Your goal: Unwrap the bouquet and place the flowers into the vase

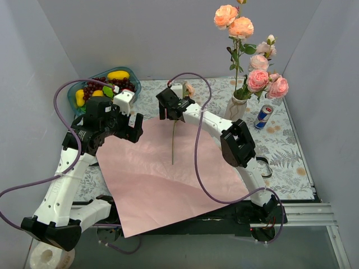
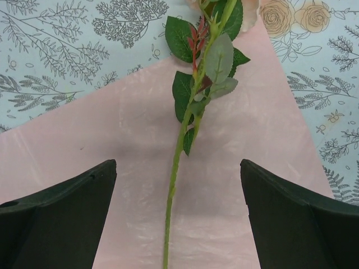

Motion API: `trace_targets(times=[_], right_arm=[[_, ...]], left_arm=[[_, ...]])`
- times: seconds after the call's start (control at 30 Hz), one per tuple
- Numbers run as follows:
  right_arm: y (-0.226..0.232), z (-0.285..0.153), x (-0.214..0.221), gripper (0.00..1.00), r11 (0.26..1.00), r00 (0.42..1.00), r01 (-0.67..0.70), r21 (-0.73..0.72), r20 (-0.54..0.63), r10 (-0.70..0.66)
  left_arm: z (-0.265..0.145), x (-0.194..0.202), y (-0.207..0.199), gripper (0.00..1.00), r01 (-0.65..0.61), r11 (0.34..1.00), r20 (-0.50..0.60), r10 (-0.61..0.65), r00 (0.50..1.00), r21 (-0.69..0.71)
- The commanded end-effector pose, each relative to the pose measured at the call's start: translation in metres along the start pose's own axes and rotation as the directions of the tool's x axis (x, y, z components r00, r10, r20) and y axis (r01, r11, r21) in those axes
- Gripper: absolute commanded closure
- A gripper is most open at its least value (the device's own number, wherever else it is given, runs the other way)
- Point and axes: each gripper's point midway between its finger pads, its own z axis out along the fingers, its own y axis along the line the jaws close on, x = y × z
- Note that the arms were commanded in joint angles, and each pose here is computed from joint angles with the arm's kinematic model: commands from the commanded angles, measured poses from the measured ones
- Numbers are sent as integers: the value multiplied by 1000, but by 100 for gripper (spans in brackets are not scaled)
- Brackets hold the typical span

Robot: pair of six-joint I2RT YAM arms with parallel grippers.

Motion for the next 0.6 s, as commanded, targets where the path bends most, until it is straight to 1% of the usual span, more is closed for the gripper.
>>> trace_targets(times=[0.0,0.03,0.07,0.17,0.2,0.27,0.47,0.57], right_arm=[[-11,12,-18,2,994,996,-88,59,12,88],[-12,19,-8,2,994,997,-78,82,-14,80],[-11,21,-9,2,992,996,-92,87,-9,93],[-11,32,4,10,990,994,-110,84,-18,112],[-10,34,7,16,990,993,-116,85,-21,118],[-11,41,11,18,989,993,-113,95,-28,116],[-7,53,23,19,992,994,-92,89,-53,97],[-5,59,25,25,992,994,-89,91,-54,94]], left_arm=[[-5,-6,2,2,-11,1000,39,12,999,-10],[-4,-5,1,2,-10,1000,39,10,999,-9],[-5,-6,0,2,-9,1000,41,9,999,-3],[-5,-8,-1,2,3,1000,51,-3,999,3],[-6,-9,-1,2,3,1000,54,-3,999,3],[-7,-10,0,2,3,1000,56,-2,998,-5],[-9,-8,0,2,0,1000,62,0,998,-11],[-9,-7,1,2,-5,1000,60,6,998,-14]])
